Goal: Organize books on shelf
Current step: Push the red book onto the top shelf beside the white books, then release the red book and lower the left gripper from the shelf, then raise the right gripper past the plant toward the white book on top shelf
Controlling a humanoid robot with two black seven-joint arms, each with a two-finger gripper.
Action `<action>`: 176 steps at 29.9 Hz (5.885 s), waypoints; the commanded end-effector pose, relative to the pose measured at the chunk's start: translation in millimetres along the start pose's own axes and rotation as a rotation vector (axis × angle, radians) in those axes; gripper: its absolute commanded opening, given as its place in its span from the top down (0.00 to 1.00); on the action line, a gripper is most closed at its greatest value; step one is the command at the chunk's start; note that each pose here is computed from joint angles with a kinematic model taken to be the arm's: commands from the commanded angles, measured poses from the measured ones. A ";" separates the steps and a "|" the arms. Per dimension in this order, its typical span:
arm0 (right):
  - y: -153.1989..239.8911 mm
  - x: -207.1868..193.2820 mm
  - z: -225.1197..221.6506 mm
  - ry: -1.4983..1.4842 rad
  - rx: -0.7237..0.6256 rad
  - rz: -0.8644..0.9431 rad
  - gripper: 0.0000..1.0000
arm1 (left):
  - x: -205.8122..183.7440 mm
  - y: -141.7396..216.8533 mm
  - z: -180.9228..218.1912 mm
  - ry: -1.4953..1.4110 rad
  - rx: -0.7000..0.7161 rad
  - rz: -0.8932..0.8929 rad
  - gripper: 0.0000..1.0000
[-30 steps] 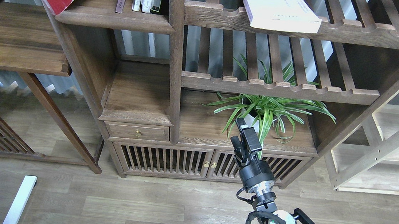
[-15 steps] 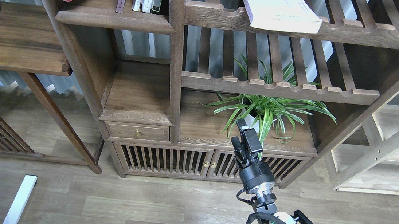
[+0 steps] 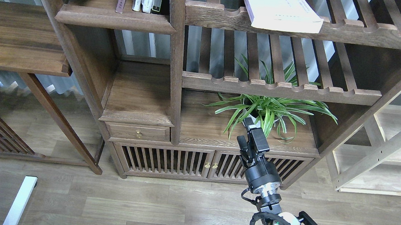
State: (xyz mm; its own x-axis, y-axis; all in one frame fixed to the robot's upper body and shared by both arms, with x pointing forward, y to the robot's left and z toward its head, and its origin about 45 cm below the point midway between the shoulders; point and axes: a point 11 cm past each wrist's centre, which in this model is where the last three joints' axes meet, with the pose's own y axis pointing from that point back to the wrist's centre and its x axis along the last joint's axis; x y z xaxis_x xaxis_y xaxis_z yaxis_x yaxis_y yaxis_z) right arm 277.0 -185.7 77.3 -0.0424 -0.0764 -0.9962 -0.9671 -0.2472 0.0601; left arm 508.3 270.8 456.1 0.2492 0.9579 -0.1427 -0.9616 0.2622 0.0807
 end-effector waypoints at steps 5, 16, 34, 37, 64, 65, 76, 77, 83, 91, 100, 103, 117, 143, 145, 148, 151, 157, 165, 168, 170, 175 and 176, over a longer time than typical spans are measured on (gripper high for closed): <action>3.1 -0.5 0.5 -0.008 0.002 -0.014 0.01 | -3.5 -12.4 -6.0 0.007 0.037 0.006 0.96; 5.6 1.6 0.2 -0.012 0.006 -0.009 0.01 | -8.8 -26.9 -17.9 -0.004 0.095 0.005 0.96; 13.6 4.5 0.3 -0.044 0.019 -0.018 0.01 | -20.3 -43.6 -42.0 -0.008 0.177 -0.005 0.95; 18.8 7.5 0.9 -0.050 0.022 -0.014 0.01 | -21.1 -44.0 -43.6 -0.018 0.183 -0.005 0.92; 40.8 17.6 2.9 -0.076 0.041 0.006 0.01 | -44.4 -49.3 -40.0 -0.027 0.178 -0.042 0.45; 40.8 17.6 2.9 -0.076 0.041 0.006 0.01 | -49.0 -50.4 -37.2 -0.021 0.172 -0.049 0.44; 44.6 19.6 2.8 -0.079 0.045 0.008 0.01 | -53.9 -50.4 -35.3 0.066 0.165 -0.075 0.39; 45.1 19.8 2.9 -0.080 0.046 0.008 0.01 | -53.5 -50.3 -34.7 0.069 0.163 -0.074 0.39; 46.2 20.5 3.0 -0.081 0.046 0.009 0.01 | -51.8 -48.6 -28.6 0.090 0.151 -0.073 0.36; 45.9 20.2 1.1 -0.081 0.052 0.008 0.01 | -44.7 -39.2 -12.2 0.071 0.106 -0.080 0.35; 46.2 20.9 1.4 -0.080 0.051 0.011 0.01 | -40.7 -33.4 5.4 0.096 0.058 -0.088 0.34; 46.2 21.1 1.5 -0.080 0.051 0.013 0.01 | -42.9 -32.6 7.7 0.095 0.051 -0.095 0.33; 42.9 15.3 1.2 -0.083 0.051 -0.004 0.01 | -46.9 -25.4 19.3 0.092 0.015 -0.122 0.28; 8.4 -33.6 15.9 -0.084 -0.018 -0.072 0.01 | -34.6 88.0 -34.2 0.360 -0.086 -0.344 0.27; 7.1 -39.2 16.9 -0.088 -0.021 -0.089 0.01 | -35.3 93.4 -45.6 0.407 -0.071 -0.358 0.27; 4.6 -44.1 17.7 -0.088 -0.026 -0.108 0.01 | -38.5 101.2 -74.1 0.478 -0.030 -0.378 0.27; 1.9 -48.0 18.2 -0.087 -0.030 -0.121 0.01 | -43.1 105.3 -107.3 0.578 0.003 -0.388 0.27; -8.2 -59.4 18.0 -0.077 -0.041 -0.155 0.01 | -47.1 112.8 -164.6 0.773 0.034 -0.384 0.27; -25.3 -79.6 15.9 -0.063 -0.047 -0.216 0.01 | -53.9 115.4 -178.3 0.914 0.031 -0.456 0.27; -25.6 -80.7 15.7 -0.064 -0.046 -0.223 0.01 | -54.1 117.1 -192.3 0.939 0.046 -0.447 0.27; -25.7 -84.4 16.3 -0.068 -0.050 -0.248 0.01 | -53.0 119.4 -200.5 0.950 0.054 -0.438 0.27; -37.8 -108.1 28.9 -0.051 -0.109 -0.324 0.01 | -43.6 119.1 -216.9 0.965 0.065 -0.413 0.27; -41.5 -113.7 29.5 -0.046 -0.114 -0.340 0.01 | -42.5 119.1 -217.9 0.963 0.065 -0.413 0.27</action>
State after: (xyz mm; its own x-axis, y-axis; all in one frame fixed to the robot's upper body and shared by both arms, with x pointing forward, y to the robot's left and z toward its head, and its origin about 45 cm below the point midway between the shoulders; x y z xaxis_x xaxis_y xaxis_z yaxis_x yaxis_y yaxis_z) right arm 307.2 -146.2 173.3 0.2255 0.0683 -0.9718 -0.9128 -0.3337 -0.2353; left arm 357.5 232.4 262.3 0.3349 0.2991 -0.8935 -0.8052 0.5833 -0.1065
